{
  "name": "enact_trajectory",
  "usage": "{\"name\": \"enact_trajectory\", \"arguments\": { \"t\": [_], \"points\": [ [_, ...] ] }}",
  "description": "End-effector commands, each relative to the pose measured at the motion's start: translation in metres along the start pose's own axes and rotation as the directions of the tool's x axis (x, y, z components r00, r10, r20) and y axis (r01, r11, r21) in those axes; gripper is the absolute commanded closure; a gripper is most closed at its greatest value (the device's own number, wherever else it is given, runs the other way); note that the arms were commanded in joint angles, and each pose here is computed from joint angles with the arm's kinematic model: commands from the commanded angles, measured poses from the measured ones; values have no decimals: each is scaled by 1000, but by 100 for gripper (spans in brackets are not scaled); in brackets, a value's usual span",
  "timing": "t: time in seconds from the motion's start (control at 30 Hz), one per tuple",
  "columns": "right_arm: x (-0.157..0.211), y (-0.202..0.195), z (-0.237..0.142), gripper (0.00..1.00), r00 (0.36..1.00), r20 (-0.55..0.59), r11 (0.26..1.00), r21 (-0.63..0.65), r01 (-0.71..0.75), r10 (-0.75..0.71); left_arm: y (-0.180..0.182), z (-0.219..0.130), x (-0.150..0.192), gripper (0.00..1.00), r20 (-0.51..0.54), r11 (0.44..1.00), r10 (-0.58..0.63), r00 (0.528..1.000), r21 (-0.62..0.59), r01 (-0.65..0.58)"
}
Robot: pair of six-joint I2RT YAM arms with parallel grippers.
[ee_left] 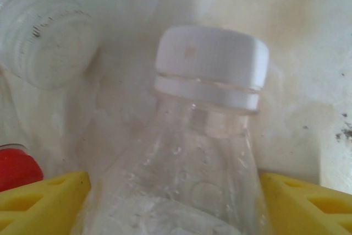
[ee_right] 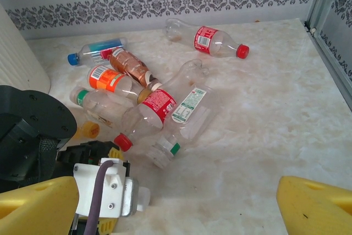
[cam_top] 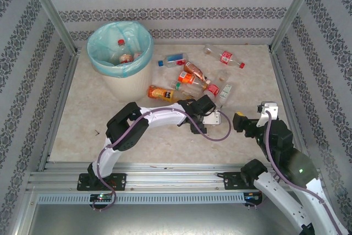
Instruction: Put the plastic bottles in the bin
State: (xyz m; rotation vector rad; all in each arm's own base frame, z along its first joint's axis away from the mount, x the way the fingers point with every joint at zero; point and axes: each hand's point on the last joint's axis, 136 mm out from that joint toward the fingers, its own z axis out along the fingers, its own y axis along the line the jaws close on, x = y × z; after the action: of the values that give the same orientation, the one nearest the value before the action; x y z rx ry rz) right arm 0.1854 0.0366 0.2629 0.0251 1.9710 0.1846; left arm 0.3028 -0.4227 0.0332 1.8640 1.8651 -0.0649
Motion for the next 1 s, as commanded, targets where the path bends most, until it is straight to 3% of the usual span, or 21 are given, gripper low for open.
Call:
{"name": "enact_trajectory", "arguments": {
  "t": [0.0,0.2,0.4,0.53,0.67,0.87,0.97],
  "points": [
    [2,2,4,8,1000,-6,1000,-4,5,-5,-9,0,16,25,-71,999,17,997,35,-14],
    [1,4,4,8,1000,-7,1000,-16,-5,5,3,-23,-4,30,7,1000,-2,1000,2,2],
    [-11,18,3,8,999,-8,997,-76,-32,31,34,-98,-48,34,218,993,-104,970,-37,114],
    [-25,46,4,10,998,0,976,-208,-59,61,72,-172,-67,37,389,965,-198,900,-84,249],
    [-43,77,6,12,997,8,936,-345,-66,73,113,-240,-61,38,510,905,-259,820,-168,390],
    [-66,124,20,14,998,-20,869,-491,-59,56,169,-336,-38,39,667,786,-304,680,-228,575],
    [-78,154,32,14,999,-36,841,-539,-48,34,208,-380,-13,40,724,690,-287,627,-298,660]
  ]
}}
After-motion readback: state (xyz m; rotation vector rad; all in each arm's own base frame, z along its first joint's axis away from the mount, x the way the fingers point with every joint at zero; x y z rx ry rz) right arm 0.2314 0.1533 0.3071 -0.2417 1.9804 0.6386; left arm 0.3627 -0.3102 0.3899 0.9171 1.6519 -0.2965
